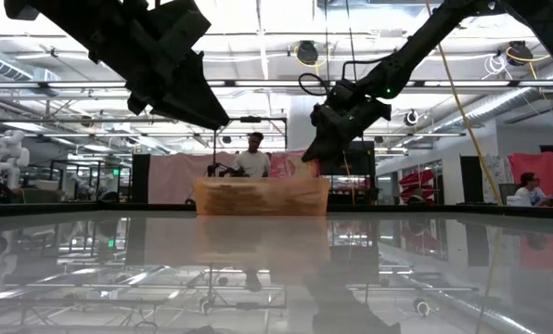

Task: Sort popcorn bags into baskets
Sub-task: Put the red popcorn bag into the orange bin

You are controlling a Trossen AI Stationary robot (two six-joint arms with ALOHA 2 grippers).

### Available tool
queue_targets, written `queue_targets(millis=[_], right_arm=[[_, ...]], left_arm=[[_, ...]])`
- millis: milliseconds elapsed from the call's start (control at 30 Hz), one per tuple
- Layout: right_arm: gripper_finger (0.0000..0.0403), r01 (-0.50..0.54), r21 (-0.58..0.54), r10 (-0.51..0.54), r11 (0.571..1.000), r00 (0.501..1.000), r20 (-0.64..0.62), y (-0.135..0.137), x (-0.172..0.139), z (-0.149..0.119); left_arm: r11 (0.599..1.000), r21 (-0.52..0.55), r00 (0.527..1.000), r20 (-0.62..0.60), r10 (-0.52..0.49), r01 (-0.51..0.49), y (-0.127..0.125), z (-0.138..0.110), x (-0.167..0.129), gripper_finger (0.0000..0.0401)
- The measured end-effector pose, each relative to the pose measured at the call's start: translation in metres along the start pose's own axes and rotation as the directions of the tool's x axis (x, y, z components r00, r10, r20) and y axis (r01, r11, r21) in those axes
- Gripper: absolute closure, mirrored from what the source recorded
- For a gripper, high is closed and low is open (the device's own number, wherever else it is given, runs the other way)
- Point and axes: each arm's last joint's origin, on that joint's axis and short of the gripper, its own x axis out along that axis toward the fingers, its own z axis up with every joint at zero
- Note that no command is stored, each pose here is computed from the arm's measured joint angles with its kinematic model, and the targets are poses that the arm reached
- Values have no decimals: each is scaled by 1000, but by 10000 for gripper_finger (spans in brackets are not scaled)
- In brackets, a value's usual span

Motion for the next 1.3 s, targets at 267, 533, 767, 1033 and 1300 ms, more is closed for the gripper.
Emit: queue_targets(millis=[267,533,767,1033,1300], right_arm=[[220,185,-43,-184,982,982,35,-6,-1,7],[222,186,7,-186,982,977,109,-1,-5,17],[238,153,-4,-153,988,988,-8,32,9,13],[266,382,-172,-381,908,924,39,45,45,2],[317,390,-142,-392,910,920,16,24,66,-14]], left_arm=[[1000,1,1000,-5,-6,6,0,0,0,281],[998,29,991,-127,-43,47,0,-11,-3,281],[998,14,974,-219,-54,58,-6,-28,-18,281],[997,-22,976,-204,-76,73,-11,-30,-23,281],[997,-37,976,-203,-77,71,-11,-30,-23,281]])
